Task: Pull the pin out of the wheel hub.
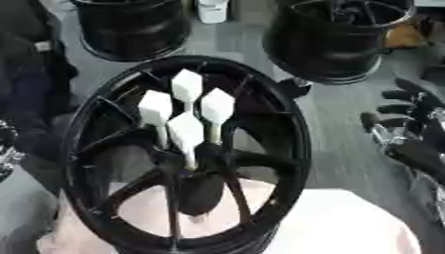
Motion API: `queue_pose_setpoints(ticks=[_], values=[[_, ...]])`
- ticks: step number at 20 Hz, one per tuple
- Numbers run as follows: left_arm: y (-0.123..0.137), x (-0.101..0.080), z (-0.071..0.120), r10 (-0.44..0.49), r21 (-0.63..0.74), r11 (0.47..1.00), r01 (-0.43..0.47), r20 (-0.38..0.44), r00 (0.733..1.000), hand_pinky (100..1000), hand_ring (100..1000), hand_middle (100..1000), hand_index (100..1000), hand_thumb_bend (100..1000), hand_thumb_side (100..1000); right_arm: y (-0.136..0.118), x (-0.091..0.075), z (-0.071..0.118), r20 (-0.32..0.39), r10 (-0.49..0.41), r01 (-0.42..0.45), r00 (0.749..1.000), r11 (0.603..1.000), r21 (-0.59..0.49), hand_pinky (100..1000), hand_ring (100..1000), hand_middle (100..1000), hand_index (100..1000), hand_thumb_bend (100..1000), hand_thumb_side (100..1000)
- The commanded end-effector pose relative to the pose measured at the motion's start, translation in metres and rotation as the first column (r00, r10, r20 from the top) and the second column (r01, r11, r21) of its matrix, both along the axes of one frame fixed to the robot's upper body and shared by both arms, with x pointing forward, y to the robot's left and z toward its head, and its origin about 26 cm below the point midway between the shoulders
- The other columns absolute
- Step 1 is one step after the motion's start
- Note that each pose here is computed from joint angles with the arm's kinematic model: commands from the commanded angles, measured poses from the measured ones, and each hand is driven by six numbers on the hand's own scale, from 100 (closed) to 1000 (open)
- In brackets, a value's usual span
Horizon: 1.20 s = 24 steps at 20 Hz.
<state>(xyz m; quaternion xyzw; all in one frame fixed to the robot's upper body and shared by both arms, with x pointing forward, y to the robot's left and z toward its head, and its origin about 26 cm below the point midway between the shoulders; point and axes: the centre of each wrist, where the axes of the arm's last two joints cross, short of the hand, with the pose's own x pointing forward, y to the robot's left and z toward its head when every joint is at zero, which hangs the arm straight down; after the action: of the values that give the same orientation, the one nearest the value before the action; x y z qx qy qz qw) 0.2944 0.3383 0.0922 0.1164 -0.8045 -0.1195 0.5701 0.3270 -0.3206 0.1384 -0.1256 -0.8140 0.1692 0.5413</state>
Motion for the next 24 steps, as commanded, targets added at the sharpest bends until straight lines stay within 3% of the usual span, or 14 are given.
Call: queue_pose_setpoints(ticks=[1,12,16,19,22,24], values=[[-0.001,0.001,0.009,-0.011,0.011,1.0,0.011,0.031,0.999,658,671,684,795,679,601,-0.001,-0.002,0.009,0.03,-0.003,0.003,1.0,1.0,-0.005,669,746,781,935,367,270],[-0.001,0.001,0.01,-0.019,0.026,1.0,0.018,0.031,0.999,659,673,686,795,672,606,-0.001,-0.004,0.007,0.028,-0.005,0.005,1.0,1.0,0.014,668,746,780,931,367,273],[0.006,0.002,0.02,-0.018,0.076,0.997,0.015,0.045,0.999,655,663,666,790,664,602,0.0,-0.004,0.007,0.028,-0.003,0.003,1.0,1.0,0.019,667,746,780,931,368,272],[0.021,0.006,0.05,-0.036,0.194,0.981,0.016,0.095,0.995,657,654,641,789,667,582,0.0,-0.004,0.005,0.021,-0.004,0.004,1.0,1.0,0.018,667,746,780,931,368,272],[0.032,0.014,0.101,-0.102,0.363,0.931,0.032,0.176,0.979,667,658,645,792,678,566,-0.002,-0.005,0.003,0.011,-0.008,0.008,1.0,1.0,0.01,667,745,780,931,368,272],[0.036,0.021,0.133,-0.186,0.47,0.879,0.081,0.183,0.965,671,656,645,795,689,560,-0.002,-0.005,0.002,0.005,-0.006,0.006,1.0,1.0,0.004,667,745,780,932,368,272]])
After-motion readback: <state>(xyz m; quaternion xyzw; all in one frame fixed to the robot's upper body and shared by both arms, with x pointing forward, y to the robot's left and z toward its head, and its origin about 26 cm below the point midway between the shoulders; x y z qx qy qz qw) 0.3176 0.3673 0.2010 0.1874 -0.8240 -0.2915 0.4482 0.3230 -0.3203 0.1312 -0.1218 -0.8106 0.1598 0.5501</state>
